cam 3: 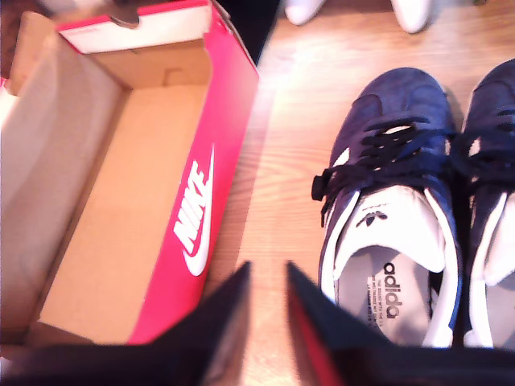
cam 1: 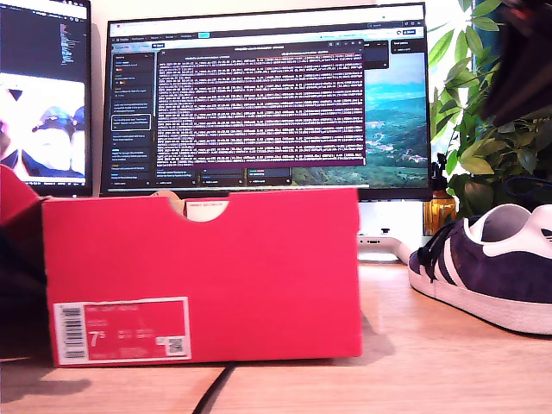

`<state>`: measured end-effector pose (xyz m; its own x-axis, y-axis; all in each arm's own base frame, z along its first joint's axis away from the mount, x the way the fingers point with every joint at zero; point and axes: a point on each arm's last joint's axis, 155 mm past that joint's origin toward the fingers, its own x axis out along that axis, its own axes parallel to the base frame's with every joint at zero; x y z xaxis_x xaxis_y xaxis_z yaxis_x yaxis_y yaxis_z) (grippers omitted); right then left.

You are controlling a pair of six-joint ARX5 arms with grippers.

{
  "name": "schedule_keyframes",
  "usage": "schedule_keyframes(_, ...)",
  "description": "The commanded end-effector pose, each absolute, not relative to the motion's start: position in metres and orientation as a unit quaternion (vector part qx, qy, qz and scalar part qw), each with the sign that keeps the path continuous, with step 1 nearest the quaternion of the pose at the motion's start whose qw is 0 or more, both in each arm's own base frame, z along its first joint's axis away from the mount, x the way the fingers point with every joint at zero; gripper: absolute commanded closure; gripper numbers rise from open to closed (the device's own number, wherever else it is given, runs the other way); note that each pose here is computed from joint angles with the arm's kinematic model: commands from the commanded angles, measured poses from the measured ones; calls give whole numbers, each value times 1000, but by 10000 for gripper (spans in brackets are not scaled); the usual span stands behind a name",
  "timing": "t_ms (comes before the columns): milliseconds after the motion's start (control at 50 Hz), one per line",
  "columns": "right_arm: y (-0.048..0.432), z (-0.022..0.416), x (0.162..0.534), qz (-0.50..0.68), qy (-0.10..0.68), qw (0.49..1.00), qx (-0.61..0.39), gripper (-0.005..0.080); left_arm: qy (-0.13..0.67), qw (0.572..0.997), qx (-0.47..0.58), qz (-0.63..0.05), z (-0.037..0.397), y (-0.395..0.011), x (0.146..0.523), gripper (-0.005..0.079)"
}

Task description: Pack the blue shoes by picking the first shoe and placing it inside the red shoebox, left side, then picking and rotating the second shoe and placing it in the shoebox

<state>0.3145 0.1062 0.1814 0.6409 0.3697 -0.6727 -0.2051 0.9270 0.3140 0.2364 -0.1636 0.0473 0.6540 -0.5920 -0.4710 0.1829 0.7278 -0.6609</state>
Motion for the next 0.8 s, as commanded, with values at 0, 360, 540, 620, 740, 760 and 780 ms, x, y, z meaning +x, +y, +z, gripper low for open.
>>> schedule_keyframes(0, 109, 163, 315, 155, 427, 885, 99, 188, 361, 857, -290, -225, 37, -164, 230, 762)
schedule_keyframes(360, 122, 110, 318, 153, 514, 843, 36, 109, 362, 857, -289, -225, 36, -165, 231, 762)
schedule_keyframes(540, 118, 90, 317, 141, 540, 830, 17, 109, 361, 859, -289, -221, 35, -163, 232, 762)
schedule_keyframes(620, 117, 81, 317, 138, 552, 822, 14, 109, 360, 859, -289, -222, 36, -164, 232, 762)
schedule_keyframes(740, 114, 65, 316, 131, 570, 811, 2, 109, 361, 859, -289, -221, 35, -163, 232, 762)
schedule_keyframes(760, 114, 63, 316, 133, 572, 809, -2, 109, 361, 859, -289, -221, 35, -163, 232, 762)
schedule_keyframes(780, 114, 61, 316, 134, 575, 807, -4, 109, 361, 859, -289, -221, 35, -163, 232, 762)
